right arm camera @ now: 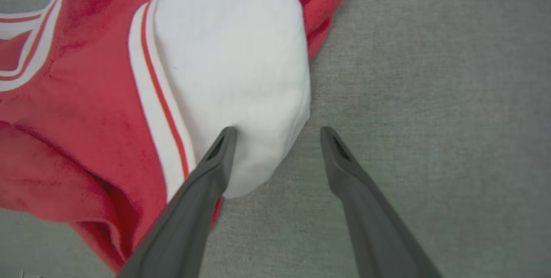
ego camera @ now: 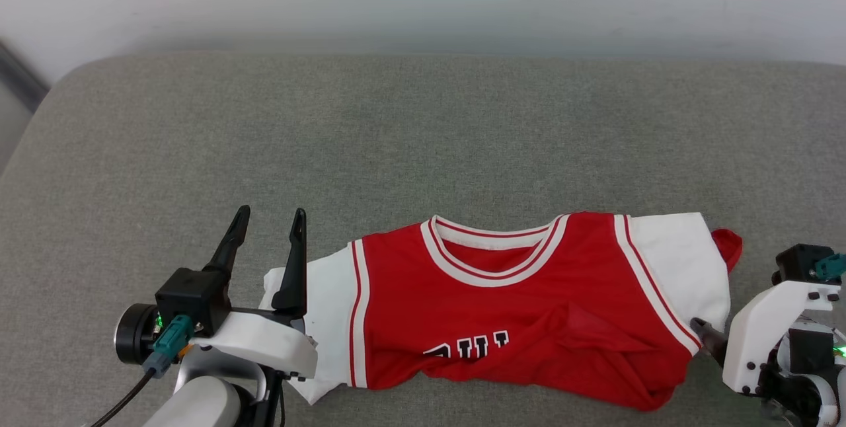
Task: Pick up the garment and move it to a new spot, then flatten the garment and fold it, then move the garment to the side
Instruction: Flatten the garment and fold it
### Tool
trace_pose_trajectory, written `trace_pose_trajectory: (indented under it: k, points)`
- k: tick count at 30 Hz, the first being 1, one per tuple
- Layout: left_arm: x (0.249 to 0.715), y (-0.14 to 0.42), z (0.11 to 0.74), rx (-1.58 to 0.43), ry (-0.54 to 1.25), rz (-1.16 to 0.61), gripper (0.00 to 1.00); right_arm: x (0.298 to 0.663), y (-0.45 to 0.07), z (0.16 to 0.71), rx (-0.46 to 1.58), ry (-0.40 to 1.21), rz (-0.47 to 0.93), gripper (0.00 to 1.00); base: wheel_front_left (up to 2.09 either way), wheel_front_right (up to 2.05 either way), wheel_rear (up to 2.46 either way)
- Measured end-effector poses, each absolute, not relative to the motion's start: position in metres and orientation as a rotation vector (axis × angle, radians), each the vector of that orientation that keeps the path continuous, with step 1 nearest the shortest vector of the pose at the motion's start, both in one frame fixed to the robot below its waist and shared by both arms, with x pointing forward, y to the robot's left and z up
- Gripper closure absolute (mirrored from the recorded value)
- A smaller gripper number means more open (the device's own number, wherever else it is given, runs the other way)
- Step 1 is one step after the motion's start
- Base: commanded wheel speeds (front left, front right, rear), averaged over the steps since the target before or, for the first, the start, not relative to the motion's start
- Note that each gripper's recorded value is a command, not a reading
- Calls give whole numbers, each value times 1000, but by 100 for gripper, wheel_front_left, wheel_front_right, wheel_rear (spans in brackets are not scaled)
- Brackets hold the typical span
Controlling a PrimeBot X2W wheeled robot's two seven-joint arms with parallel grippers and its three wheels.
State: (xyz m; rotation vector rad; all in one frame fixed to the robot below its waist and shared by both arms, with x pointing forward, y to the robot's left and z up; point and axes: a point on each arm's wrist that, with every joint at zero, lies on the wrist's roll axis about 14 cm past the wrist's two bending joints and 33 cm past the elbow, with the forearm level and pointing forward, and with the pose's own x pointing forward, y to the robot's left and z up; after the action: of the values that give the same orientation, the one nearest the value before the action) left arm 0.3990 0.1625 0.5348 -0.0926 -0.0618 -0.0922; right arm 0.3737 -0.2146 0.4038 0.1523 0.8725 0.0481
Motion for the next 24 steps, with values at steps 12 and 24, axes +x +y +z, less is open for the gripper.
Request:
trace_pose_trajectory:
  k: [12, 24]
  points:
    - [406, 167, 520, -87, -30, -80, 0, 374, -201, 372, 155, 992, 97, 100, 0, 0, 0]
    - [398, 153, 526, -85, -47, -122, 0, 378, -256, 468, 12, 640, -64, 100, 0, 0, 0]
